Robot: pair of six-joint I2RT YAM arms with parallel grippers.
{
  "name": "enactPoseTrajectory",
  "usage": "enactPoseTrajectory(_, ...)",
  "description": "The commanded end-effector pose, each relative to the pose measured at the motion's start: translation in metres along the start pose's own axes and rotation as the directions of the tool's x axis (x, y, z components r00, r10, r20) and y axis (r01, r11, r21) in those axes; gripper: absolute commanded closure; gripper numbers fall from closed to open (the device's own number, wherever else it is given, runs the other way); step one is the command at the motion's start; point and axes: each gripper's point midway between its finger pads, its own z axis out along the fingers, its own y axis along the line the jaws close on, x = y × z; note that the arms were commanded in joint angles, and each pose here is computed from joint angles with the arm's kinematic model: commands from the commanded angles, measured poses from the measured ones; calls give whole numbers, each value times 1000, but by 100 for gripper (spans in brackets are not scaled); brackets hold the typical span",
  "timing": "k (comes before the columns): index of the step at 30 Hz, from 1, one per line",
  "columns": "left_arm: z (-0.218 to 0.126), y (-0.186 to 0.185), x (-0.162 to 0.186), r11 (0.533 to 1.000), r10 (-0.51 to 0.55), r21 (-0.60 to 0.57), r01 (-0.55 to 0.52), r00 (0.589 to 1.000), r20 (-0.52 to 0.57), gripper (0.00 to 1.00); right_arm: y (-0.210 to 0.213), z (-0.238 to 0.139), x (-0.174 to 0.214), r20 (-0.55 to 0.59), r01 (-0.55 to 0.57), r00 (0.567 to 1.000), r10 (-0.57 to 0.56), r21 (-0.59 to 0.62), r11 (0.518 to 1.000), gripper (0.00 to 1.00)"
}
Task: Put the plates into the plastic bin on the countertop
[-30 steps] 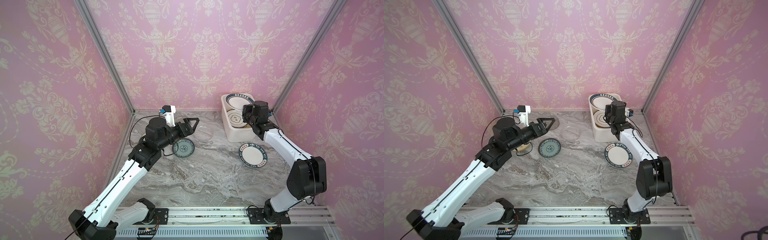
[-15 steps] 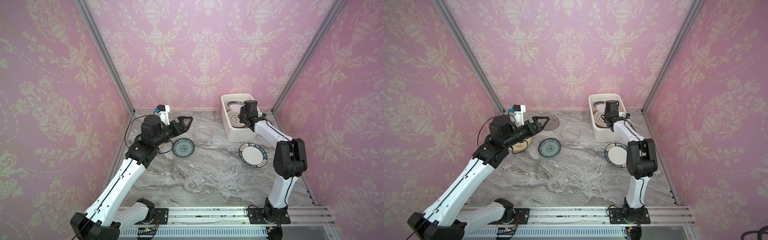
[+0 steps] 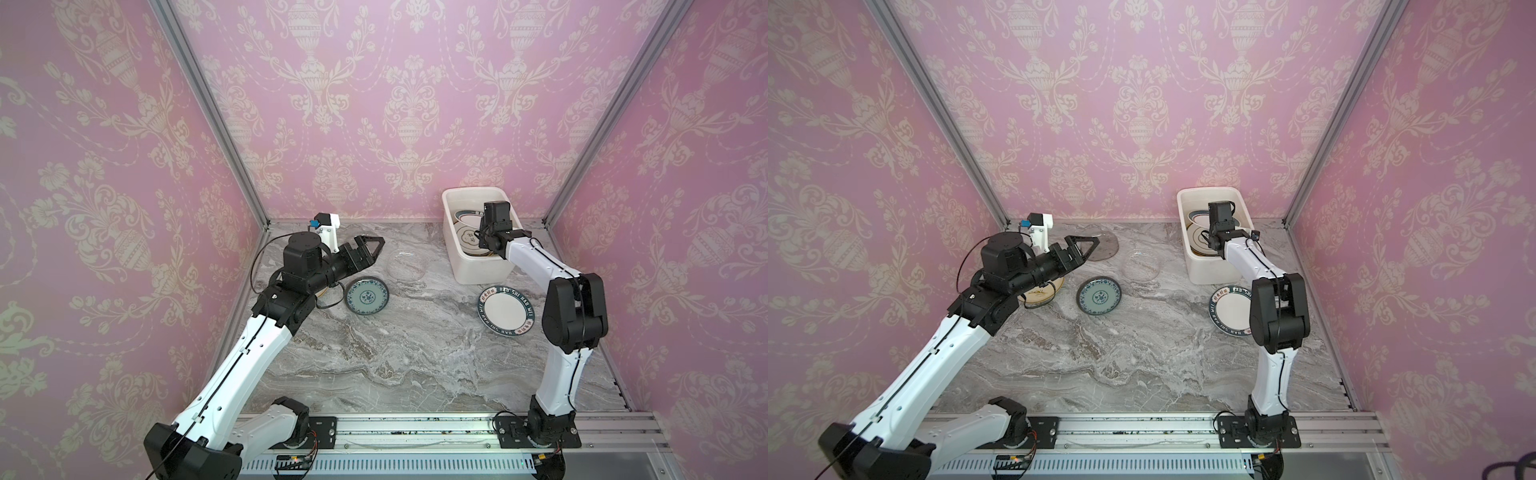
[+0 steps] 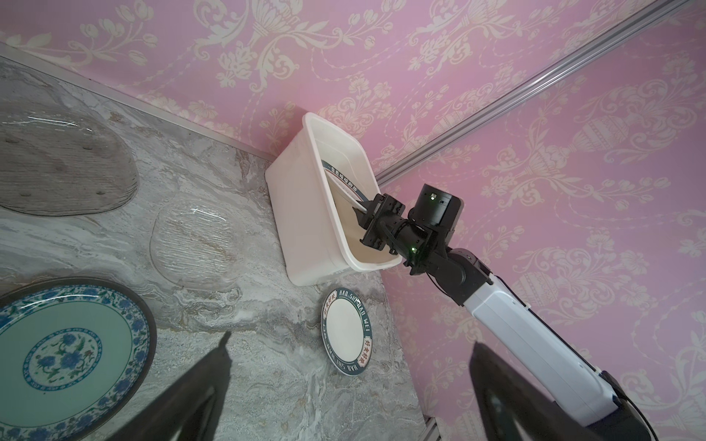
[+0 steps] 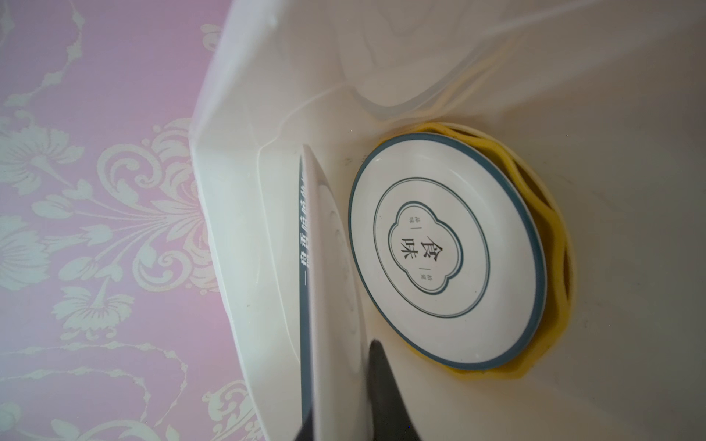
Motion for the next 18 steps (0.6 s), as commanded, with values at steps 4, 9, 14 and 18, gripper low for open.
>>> enactPoseTrajectory(4,-1,10,10,1000,-16,-9,16,999,-38,1,-1,10,-1,41,-36,999,35,20,999,100)
enactPoseTrajectory(9,-1,17,14,999,-33,-20,32,998,-45,1,0,18,5,39,-42,998,41,22,999,99)
enactPoseTrajectory(14,-2,24,14,998,-47,-32,46,998,-41,1,-2,25,8,46,-56,997,55,28,998,98)
enactPoseTrajectory(18,-5,28,14,998,-56,-40,55,998,-42,1,-4,30,11,52,-56,997,54,42,998,97)
